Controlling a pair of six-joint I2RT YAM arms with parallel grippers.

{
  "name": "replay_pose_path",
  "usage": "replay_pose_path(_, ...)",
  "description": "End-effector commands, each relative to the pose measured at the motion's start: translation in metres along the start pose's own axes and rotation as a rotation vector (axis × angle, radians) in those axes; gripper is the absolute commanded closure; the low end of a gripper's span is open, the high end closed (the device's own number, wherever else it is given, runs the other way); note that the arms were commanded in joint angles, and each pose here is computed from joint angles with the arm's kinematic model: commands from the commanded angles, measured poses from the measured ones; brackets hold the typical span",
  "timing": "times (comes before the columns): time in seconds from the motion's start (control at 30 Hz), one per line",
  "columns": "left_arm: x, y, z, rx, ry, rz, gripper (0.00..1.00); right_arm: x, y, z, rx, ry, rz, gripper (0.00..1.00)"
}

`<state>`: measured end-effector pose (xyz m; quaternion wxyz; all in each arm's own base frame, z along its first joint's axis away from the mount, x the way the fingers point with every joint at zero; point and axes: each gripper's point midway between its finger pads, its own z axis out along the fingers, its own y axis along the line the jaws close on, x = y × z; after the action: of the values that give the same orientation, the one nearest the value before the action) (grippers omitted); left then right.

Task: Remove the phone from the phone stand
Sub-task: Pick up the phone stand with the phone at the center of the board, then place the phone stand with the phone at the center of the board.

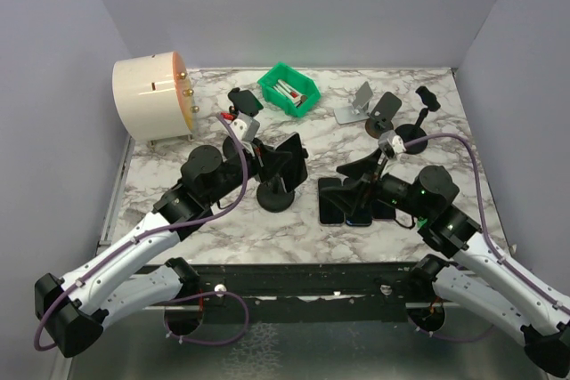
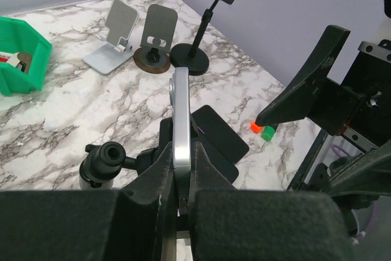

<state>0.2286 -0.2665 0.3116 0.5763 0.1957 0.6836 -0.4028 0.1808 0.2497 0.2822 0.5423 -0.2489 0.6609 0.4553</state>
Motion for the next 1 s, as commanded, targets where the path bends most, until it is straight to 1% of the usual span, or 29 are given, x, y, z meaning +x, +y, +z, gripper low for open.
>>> replay_pose_path(0.0, -0.091, -0.033, -0.015, 0.098, -0.288, -0.011, 1.0, -0.013, 0.003, -0.006, 0.012, -0.021, -0.021, 0.09)
replay_pose_path(0.17, -0.096, -0.035, -0.016, 0.101, -0.309, -0.029, 1.0, -0.018, 0.005, -0.009, 0.015, -0.033, -0.024, 0.09)
replay_pose_path(0.27, -0.092, -0.034, -0.016, 0.1, -0.303, -0.038, 1.0, -0.018, 0.005, -0.01, 0.018, -0.033, -0.023, 0.09)
replay_pose_path(0.57, -0.063, -0.03, -0.013, 0.112, -0.247, -0.078, 1.0, -0.017, 0.003, -0.013, 0.03, -0.031, -0.028, 0.09)
replay_pose_path(0.97, -0.035, -0.021, -0.01, 0.096, -0.189, -0.106, 1.0, -0.01, 0.0, -0.014, 0.04, -0.019, -0.022, 0.09)
